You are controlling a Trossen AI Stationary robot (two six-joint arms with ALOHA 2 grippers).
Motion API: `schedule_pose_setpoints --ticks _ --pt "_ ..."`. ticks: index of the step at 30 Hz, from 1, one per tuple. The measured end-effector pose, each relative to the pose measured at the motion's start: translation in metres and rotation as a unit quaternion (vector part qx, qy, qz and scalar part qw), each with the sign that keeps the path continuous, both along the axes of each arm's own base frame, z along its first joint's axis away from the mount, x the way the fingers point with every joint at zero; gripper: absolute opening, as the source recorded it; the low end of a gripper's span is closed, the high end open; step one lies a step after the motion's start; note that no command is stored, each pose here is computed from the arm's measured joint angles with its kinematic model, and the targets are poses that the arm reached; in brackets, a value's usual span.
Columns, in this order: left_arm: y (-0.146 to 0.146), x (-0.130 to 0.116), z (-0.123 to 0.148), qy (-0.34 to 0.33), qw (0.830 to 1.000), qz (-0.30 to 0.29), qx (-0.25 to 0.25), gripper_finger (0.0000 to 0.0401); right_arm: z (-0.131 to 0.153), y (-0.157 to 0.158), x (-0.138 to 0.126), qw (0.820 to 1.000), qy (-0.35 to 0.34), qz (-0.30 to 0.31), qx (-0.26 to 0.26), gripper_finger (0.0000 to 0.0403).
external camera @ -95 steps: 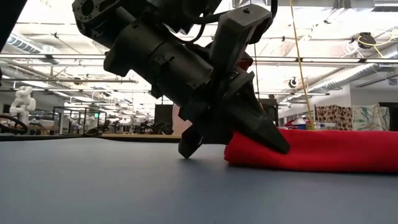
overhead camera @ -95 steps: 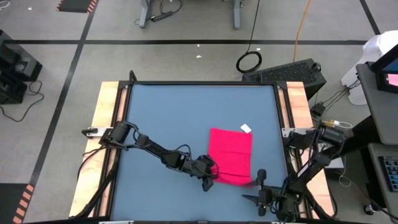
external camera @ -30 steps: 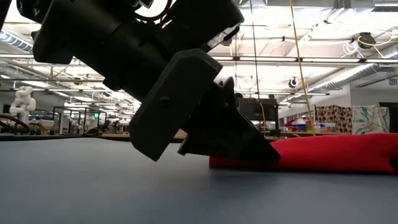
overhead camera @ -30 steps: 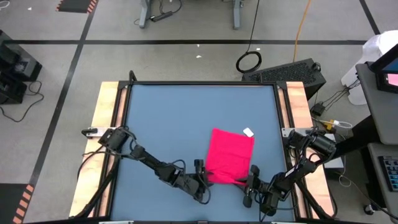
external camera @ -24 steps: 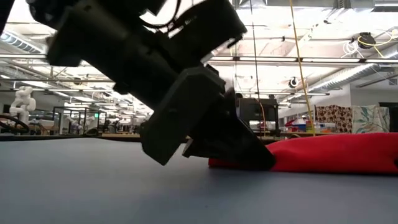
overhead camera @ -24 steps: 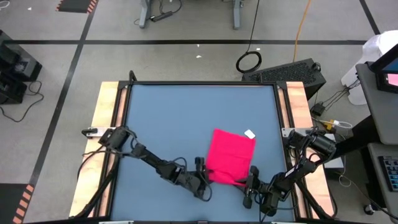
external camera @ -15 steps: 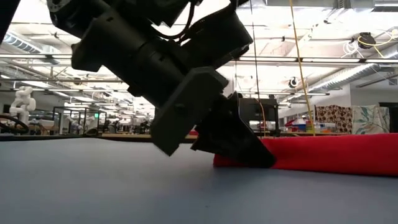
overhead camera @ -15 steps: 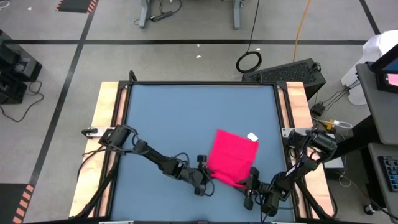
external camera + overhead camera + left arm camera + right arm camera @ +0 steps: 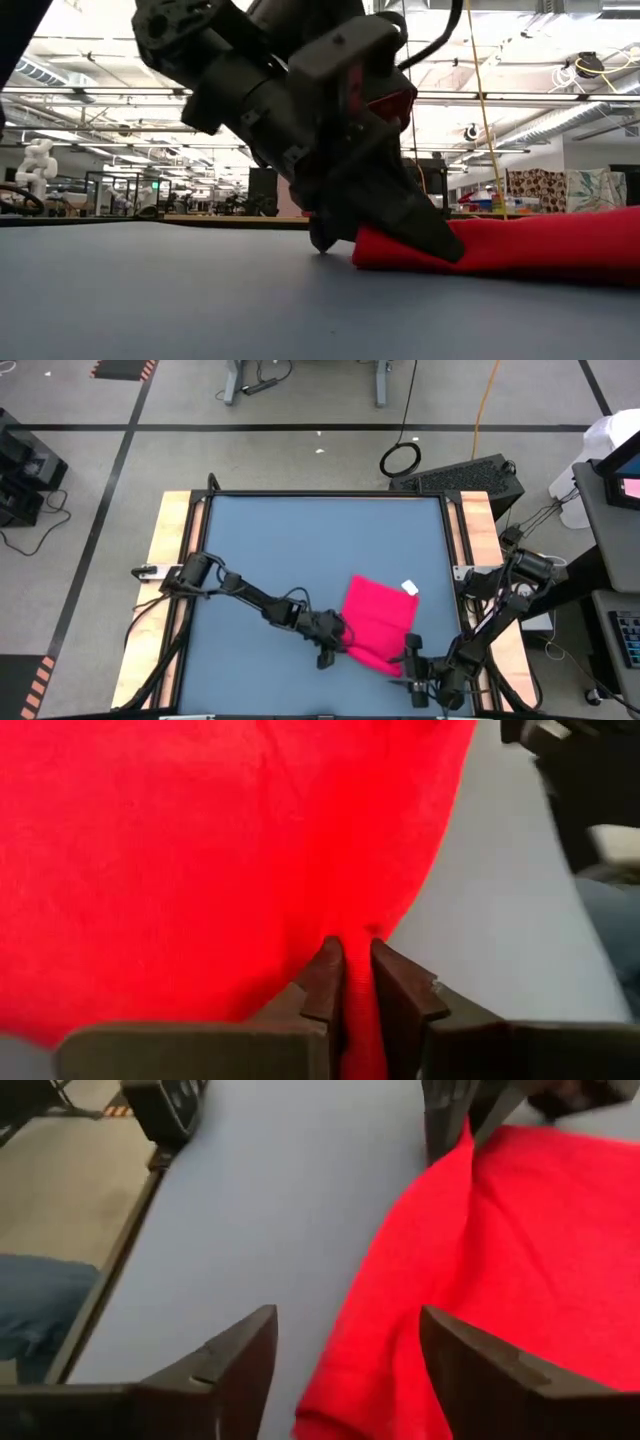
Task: Roll towel
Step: Roll the red towel
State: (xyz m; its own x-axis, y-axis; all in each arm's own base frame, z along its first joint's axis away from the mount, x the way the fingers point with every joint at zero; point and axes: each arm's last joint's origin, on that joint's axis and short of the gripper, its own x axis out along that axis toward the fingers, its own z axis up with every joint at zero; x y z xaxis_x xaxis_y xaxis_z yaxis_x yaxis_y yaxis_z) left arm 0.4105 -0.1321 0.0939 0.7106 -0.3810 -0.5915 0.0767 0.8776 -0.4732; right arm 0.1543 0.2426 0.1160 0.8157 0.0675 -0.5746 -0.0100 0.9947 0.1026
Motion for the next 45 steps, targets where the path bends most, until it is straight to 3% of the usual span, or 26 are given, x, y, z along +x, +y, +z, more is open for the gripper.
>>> schedule_pose_setpoints --ticks 4,8,18,22,27,31,35,39,43,45 --pt "0.012 0.004 0.002 0.023 0.998 -0.004 -0.057 0.0053 0.002 0.004 -0.009 1.0 -0.026 -0.002 -0.017 0.0244" --pt "0.021 0.006 0.002 0.034 0.996 0.019 -0.081 0.0053 0.001 0.005 -0.012 1.0 -0.023 0.001 -0.021 0.0236" --pt "0.024 0.006 0.001 0.039 0.995 0.016 -0.088 0.0054 -0.022 0.014 -0.003 0.994 -0.082 -0.06 -0.039 0.0204" --pt "0.024 0.007 0.001 0.036 0.995 0.016 -0.089 0.0054 -0.035 0.014 0.0 0.992 -0.079 -0.095 -0.016 0.0167" --pt "0.024 0.007 0.002 0.026 0.996 0.011 -0.082 0.0054 -0.051 0.011 0.0 0.988 -0.064 -0.138 0.034 0.0079" --pt "0.022 0.007 0.005 0.003 0.998 -0.012 -0.054 0.0054 -0.058 0.011 -0.003 0.983 -0.073 -0.159 0.051 0.0013" --pt "0.023 0.003 0.014 -0.007 0.999 -0.039 -0.008 0.0058 -0.058 0.01 -0.001 0.983 -0.072 -0.164 0.051 0.002" --pt "0.035 -0.005 0.041 -0.007 0.997 -0.046 0.054 0.008 -0.057 0.005 0.009 0.981 -0.062 -0.176 0.059 0.0015" --pt "0.045 -0.016 0.065 0.0 0.989 -0.048 0.141 0.0112 -0.057 0.005 0.014 0.98 -0.059 -0.175 0.069 0.0006" --pt "0.047 -0.015 0.077 -0.045 0.979 -0.047 0.191 0.0128 -0.057 0.006 0.015 0.98 -0.058 -0.172 0.075 0.0009"
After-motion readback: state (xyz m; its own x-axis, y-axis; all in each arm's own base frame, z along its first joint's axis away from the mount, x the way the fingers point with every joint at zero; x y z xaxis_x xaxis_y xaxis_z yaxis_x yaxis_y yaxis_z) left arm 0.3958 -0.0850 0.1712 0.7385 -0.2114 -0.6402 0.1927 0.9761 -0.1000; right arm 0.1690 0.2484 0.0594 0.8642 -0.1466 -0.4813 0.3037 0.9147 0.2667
